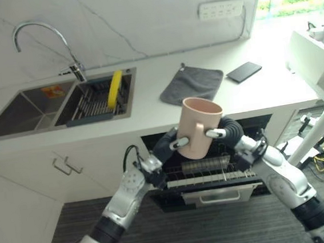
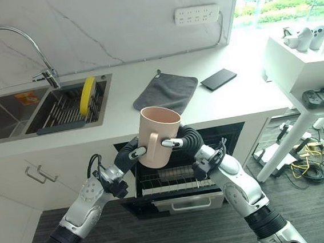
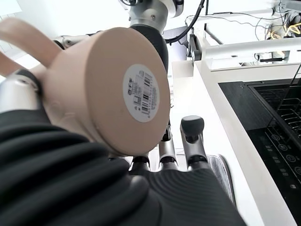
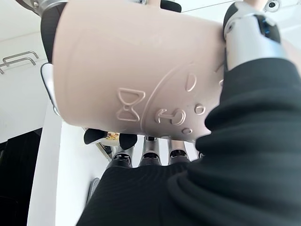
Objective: Place the dishes in the dishwasher.
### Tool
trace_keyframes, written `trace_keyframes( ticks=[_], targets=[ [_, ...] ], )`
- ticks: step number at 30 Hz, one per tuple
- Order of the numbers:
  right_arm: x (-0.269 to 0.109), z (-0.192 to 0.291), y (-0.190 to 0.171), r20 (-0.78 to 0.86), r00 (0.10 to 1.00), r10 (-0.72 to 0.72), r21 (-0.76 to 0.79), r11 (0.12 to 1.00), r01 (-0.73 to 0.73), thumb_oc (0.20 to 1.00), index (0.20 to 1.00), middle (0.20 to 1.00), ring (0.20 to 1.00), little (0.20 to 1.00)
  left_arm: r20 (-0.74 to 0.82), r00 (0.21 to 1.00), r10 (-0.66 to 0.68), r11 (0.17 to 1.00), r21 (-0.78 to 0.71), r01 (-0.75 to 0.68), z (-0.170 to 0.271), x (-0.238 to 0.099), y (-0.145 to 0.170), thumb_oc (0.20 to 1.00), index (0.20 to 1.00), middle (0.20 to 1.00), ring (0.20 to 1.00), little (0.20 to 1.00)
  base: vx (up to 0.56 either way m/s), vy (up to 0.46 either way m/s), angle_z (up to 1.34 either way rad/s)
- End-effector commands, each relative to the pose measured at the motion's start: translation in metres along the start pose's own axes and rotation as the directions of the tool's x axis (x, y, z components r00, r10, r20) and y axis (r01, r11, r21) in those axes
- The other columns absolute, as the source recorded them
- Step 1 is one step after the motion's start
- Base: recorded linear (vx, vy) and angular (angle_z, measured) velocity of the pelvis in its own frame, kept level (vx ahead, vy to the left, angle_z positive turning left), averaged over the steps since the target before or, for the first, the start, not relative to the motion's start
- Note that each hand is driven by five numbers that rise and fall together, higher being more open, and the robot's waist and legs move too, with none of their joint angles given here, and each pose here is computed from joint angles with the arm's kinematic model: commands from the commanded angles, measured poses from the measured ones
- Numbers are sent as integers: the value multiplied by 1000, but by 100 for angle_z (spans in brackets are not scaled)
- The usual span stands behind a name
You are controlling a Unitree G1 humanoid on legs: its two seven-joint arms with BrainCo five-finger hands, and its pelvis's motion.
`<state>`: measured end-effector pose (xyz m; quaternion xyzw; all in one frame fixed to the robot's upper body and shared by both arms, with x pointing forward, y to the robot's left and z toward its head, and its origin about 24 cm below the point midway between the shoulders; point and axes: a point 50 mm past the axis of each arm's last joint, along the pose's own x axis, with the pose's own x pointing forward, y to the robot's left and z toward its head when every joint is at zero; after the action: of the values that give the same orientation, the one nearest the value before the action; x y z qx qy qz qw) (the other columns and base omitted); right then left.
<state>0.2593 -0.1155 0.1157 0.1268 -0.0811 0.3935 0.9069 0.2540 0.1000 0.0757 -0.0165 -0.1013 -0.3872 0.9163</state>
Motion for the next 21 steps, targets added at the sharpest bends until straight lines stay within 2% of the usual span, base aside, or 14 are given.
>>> trace_keyframes(
  ticks=[1, 2, 3, 4, 5, 11, 16, 21],
  targets=[
    [35, 44, 50, 273, 923, 271, -60, 963, -264, 200, 200, 200, 200, 200, -17, 999, -46, 995, 93, 47, 5, 23, -5, 200, 200, 200, 200, 200, 0, 0, 0],
    [35, 44, 50, 278, 923, 266, -57, 964, -261, 200, 200, 200, 200, 200, -24, 999, -36, 995, 90, 38, 4, 23, -4, 200, 200, 200, 200, 200, 0, 0, 0],
    [35, 46, 50, 302, 922, 241, -42, 970, -240, 200, 200, 200, 200, 200, -43, 999, -6, 998, 66, 8, 1, 22, -3, 482, 482, 482, 482, 482, 0, 0, 0],
    [35, 47, 49, 307, 922, 236, -39, 971, -235, 200, 200, 200, 200, 200, -47, 999, -2, 998, 64, 5, 0, 22, -3, 482, 482, 482, 482, 482, 0, 0, 0],
    [33, 50, 47, 345, 918, 196, -12, 979, -204, 200, 200, 200, 200, 200, -57, 998, 13, 999, 49, -10, -3, 19, -3, 1000, 1000, 1000, 1000, 1000, 0, 0, 0],
    [30, 61, 37, 445, 893, 73, 36, 994, -100, 200, 200, 200, 200, 200, -62, 995, 79, 997, 23, -77, -7, 16, 0, 1000, 1000, 1000, 1000, 1000, -7, -3, 2],
    [20, 73, 22, 534, 843, -60, 84, 996, 18, 200, 200, 200, 200, 200, -65, 981, 183, 983, 33, -181, -9, 10, 8, 1000, 1000, 1000, 1000, 1000, -6, -4, 1],
    [7, 74, 7, 561, 810, -171, 127, 985, 120, 200, 200, 200, 200, 200, -86, 976, 202, 979, 27, -200, -12, 2, 11, 1000, 1000, 1000, 1000, 1000, -10, -16, 9]
  ],
)
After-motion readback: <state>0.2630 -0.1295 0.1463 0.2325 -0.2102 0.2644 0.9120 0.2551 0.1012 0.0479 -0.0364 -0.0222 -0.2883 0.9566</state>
